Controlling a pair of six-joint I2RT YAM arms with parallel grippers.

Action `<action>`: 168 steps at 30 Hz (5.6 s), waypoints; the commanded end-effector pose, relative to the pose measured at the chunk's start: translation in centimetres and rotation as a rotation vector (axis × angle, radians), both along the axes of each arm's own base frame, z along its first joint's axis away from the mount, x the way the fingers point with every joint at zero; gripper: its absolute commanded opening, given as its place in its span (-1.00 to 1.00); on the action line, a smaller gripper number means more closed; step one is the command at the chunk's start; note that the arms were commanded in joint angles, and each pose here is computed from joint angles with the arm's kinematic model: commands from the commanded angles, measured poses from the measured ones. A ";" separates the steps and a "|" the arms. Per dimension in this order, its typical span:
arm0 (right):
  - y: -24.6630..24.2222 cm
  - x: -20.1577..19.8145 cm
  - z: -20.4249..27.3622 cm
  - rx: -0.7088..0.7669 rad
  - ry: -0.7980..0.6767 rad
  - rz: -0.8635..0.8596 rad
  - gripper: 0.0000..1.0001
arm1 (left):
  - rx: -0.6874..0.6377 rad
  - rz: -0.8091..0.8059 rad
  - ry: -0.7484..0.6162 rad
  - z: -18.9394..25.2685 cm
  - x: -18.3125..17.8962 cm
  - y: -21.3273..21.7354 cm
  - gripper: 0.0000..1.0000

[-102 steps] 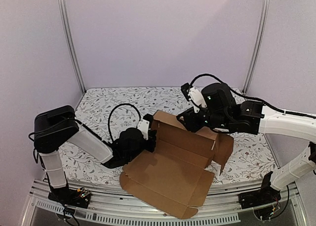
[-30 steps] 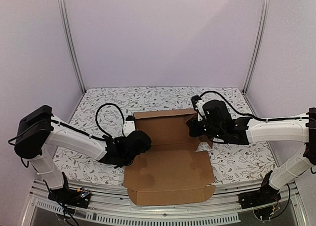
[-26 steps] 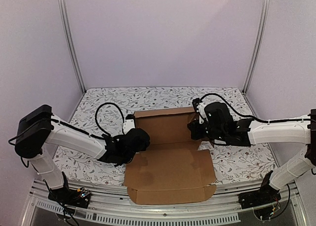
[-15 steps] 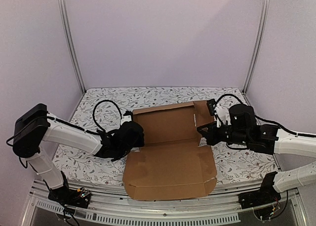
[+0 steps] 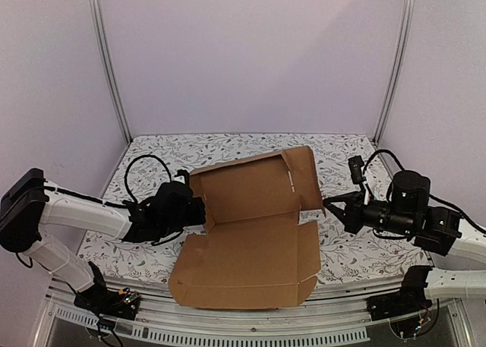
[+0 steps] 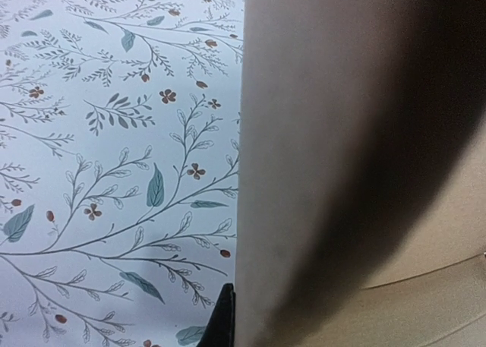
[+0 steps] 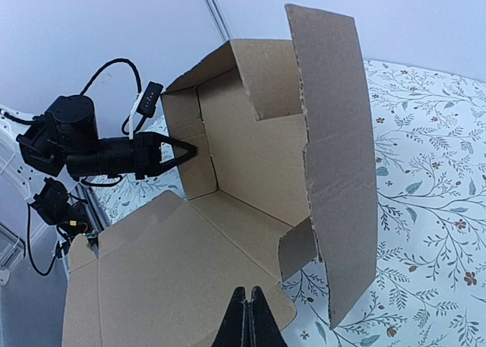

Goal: Fold the paper box

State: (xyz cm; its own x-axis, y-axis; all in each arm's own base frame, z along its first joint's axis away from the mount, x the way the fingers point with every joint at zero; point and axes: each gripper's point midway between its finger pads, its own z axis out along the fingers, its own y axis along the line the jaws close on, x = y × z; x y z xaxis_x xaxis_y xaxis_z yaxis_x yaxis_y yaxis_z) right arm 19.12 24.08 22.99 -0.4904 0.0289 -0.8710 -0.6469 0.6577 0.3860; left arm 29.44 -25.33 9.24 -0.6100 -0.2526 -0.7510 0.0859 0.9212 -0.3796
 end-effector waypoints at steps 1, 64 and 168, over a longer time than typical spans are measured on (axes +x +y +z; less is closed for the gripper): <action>0.7 -0.8 -0.7 0.001 0.020 0.060 -1.00 | -0.079 -0.007 -0.015 1.3 0.2 0.2 -1.00; 7.2 6.4 -9.4 -0.399 0.102 -0.163 -1.00 | -0.176 -0.086 -0.066 5.1 -0.3 -1.2 -1.00; 1.4 -0.2 1.4 -0.282 -0.154 -0.004 0.51 | 0.014 0.027 -0.293 4.0 0.1 5.7 -1.00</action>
